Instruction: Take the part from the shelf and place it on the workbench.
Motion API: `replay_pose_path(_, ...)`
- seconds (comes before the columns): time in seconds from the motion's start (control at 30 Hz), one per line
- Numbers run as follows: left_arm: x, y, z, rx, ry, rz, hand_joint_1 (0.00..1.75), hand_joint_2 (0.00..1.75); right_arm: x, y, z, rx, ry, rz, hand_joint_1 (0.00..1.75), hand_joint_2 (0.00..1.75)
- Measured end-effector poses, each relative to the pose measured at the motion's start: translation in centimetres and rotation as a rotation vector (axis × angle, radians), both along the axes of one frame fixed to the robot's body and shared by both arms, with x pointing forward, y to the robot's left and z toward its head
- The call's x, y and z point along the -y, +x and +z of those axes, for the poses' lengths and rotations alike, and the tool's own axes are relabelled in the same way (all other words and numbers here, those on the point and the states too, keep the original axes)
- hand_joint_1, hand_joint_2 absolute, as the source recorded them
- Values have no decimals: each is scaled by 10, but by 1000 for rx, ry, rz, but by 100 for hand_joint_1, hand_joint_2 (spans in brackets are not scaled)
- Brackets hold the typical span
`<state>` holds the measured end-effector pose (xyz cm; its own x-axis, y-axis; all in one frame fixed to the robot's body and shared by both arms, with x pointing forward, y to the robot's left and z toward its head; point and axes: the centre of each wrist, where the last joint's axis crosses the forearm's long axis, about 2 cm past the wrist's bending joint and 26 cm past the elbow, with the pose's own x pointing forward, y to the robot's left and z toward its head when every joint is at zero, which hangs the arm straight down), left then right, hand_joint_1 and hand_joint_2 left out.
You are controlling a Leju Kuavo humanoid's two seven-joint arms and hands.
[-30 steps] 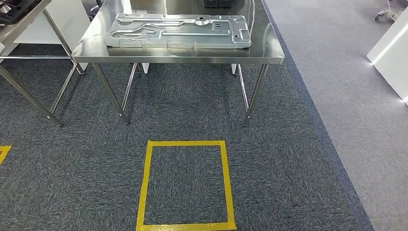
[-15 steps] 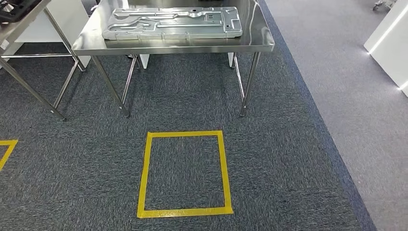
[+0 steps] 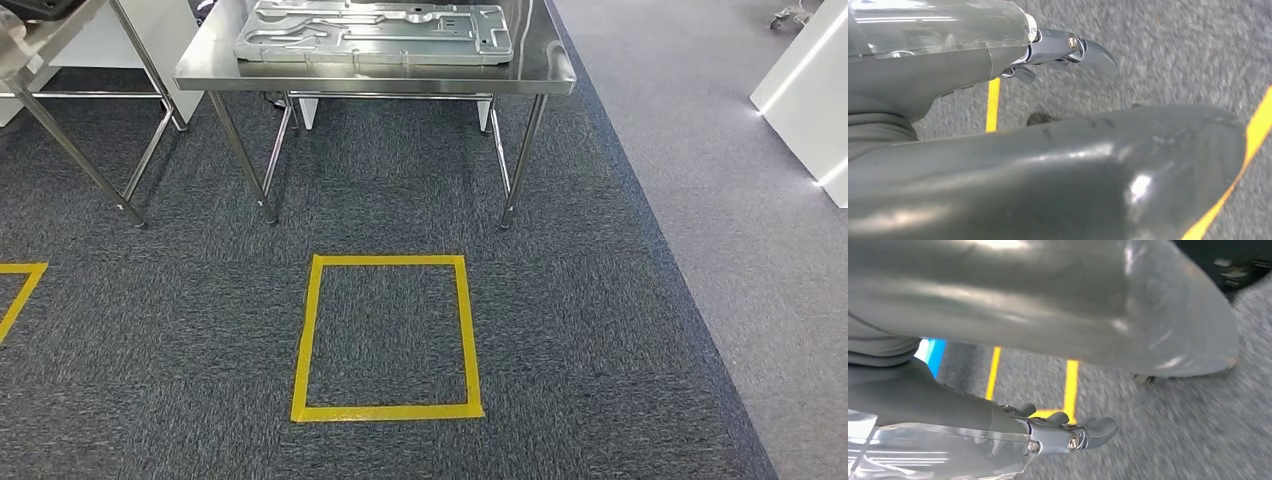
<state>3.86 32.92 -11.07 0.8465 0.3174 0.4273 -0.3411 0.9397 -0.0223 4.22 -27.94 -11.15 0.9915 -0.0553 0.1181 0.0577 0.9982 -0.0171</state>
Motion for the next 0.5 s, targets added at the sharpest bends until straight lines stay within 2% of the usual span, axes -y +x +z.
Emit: replay_pose_path(0.5, -8, -4, 0, -19, 23, -12, 0, 0, -8, -2, 0, -3, 35, -22, 0, 0)
